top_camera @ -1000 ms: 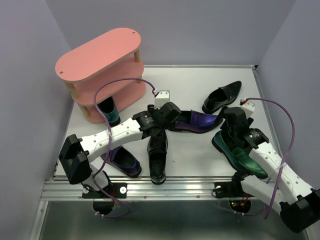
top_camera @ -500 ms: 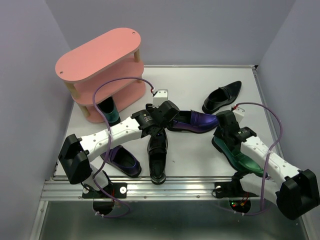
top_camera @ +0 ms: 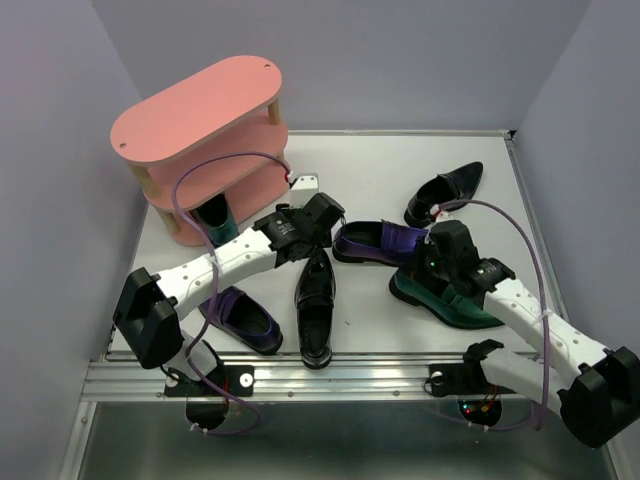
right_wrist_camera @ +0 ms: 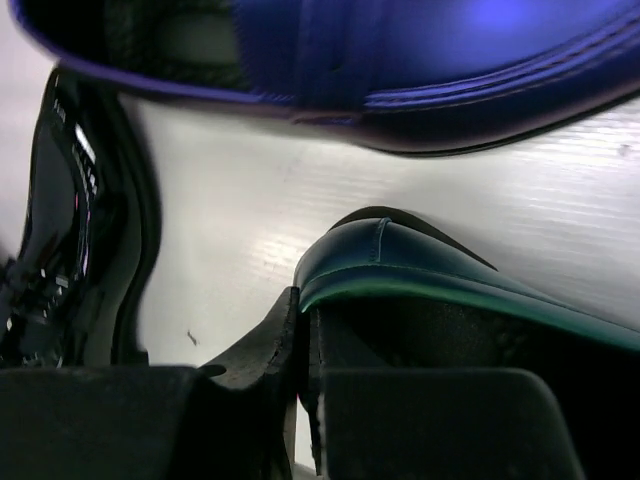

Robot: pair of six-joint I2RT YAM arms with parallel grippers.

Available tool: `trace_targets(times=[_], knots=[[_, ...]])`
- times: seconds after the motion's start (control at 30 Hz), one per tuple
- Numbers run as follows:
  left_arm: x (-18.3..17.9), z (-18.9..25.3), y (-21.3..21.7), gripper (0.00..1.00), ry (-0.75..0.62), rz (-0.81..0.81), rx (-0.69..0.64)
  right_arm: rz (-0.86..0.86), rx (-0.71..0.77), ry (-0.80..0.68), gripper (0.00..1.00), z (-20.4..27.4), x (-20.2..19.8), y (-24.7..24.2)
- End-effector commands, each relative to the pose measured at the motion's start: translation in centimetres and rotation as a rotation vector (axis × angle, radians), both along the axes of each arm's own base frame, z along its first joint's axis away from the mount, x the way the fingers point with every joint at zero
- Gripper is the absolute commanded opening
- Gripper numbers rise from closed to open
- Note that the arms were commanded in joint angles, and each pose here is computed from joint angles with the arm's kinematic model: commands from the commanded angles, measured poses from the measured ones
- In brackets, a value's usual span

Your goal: Place and organize the shoes onto the shoe shelf

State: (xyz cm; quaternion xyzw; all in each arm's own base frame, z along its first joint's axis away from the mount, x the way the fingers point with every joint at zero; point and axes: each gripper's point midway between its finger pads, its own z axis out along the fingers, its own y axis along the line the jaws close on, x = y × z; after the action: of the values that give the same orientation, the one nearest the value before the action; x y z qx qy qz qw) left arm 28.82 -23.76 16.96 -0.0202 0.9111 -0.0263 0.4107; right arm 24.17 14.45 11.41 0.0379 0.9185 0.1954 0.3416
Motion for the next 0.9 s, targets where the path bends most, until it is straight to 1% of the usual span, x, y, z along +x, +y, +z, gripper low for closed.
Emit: trace_targets(times=[0.0, 0.03, 0.07, 0.13, 0.2, 0.23, 0.27, 0.3, 0.33, 0.37, 0.4, 0.43, 0.47, 0.5, 0.53, 0.57, 0.6, 0.63, 0.67, 0.73, 0.77, 0.87], knots=[[0.6, 2.4, 1.5, 0.72, -0.047, 0.028, -0.045, 0.301, 0.081, -0.116, 0.01, 3.9, -1.1, 5.7], [0.7, 2.5, 1.6, 0.72, -0.048, 0.031, -0.049, 0.337, 0.079, -0.123, 0.01, 4.1, -1.5, 6.5], [0.9, 2.7, 1.9, 0.72, -0.047, 0.038, -0.053, 0.396, 0.068, -0.106, 0.01, 3.7, -2.7, 7.9], [1.0, 3.0, 2.0, 0.72, -0.047, 0.037, -0.060, 0.442, 0.039, -0.119, 0.01, 3.9, -3.3, 9.2], [1.2, 3.4, 2.0, 0.72, -0.050, 0.037, -0.066, 0.508, -0.004, -0.092, 0.01, 2.9, -4.9, 10.8], [1.2, 3.5, 1.9, 0.72, -0.050, 0.032, -0.066, 0.523, -0.017, -0.082, 0.02, 2.6, -5.3, 11.2], [1.2, 3.8, 1.6, 0.72, -0.050, 0.021, -0.073, 0.555, -0.027, -0.071, 0.08, 2.3, -6.4, 12.0], [1.2, 3.7, 1.5, 0.72, -0.046, 0.014, -0.072, 0.561, -0.040, -0.063, 0.17, 2.0, -6.7, 12.2], [1.2, 4.0, 1.4, 0.74, -0.048, 0.007, -0.077, 0.535, -0.065, -0.053, 0.47, 1.6, -6.6, 12.1], [1.1, 4.1, 1.1, 0.75, -0.042, -0.004, -0.083, 0.512, -0.089, -0.058, 0.59, 1.4, -6.4, 11.8], [1.1, 4.2, 1.1, 0.77, -0.040, -0.010, -0.083, 0.492, -0.103, -0.055, 0.69, 1.4, -6.3, 11.4], [1.0, 4.4, 0.9, 0.78, -0.038, -0.026, -0.086, 0.430, -0.121, -0.088, 0.83, 2.1, -5.5, 10.6], [1.0, 4.5, 0.7, 0.79, -0.035, -0.037, -0.087, 0.399, -0.133, -0.108, 0.87, 2.5, -5.1, 10.1], [0.9, 4.8, 0.6, 0.80, -0.037, -0.051, -0.089, 0.357, -0.153, -0.126, 0.94, 3.1, -4.6, 9.3], [0.9, 4.9, 0.4, 0.80, -0.036, -0.057, -0.096, 0.313, -0.164, -0.149, 0.96, 3.8, -4.2, 8.6], [0.6, 5.1, 0.1, 0.80, -0.030, -0.086, -0.105, 0.224, -0.194, -0.188, 0.98, 4.9, -3.3, 7.0], [0.5, 5.1, -0.2, 0.80, -0.025, -0.108, -0.109, 0.185, -0.195, -0.218, 0.98, 6.0, -2.8, 6.5], [0.2, 5.1, -0.5, 0.80, -0.021, -0.135, -0.115, 0.147, -0.215, -0.229, 0.98, 6.2, -2.6, 5.6], [-0.3, 5.0, -1.1, 0.80, -0.011, -0.186, -0.118, 0.049, -0.226, -0.270, 0.98, 7.7, -1.6, 4.4], [-1.1, 5.2, -2.3, 0.80, -0.008, -0.258, -0.142, -0.027, -0.247, -0.299, 0.98, 8.9, -1.3, 2.8], [-1.7, 5.0, -2.9, 0.80, 0.013, -0.298, -0.157, -0.133, -0.249, -0.332, 0.98, 10.2, -0.5, 1.4], [-3.3, 4.5, -4.2, 0.80, 0.046, -0.387, -0.169, -0.279, -0.264, -0.360, 0.97, 11.6, 0.3, -1.6]])
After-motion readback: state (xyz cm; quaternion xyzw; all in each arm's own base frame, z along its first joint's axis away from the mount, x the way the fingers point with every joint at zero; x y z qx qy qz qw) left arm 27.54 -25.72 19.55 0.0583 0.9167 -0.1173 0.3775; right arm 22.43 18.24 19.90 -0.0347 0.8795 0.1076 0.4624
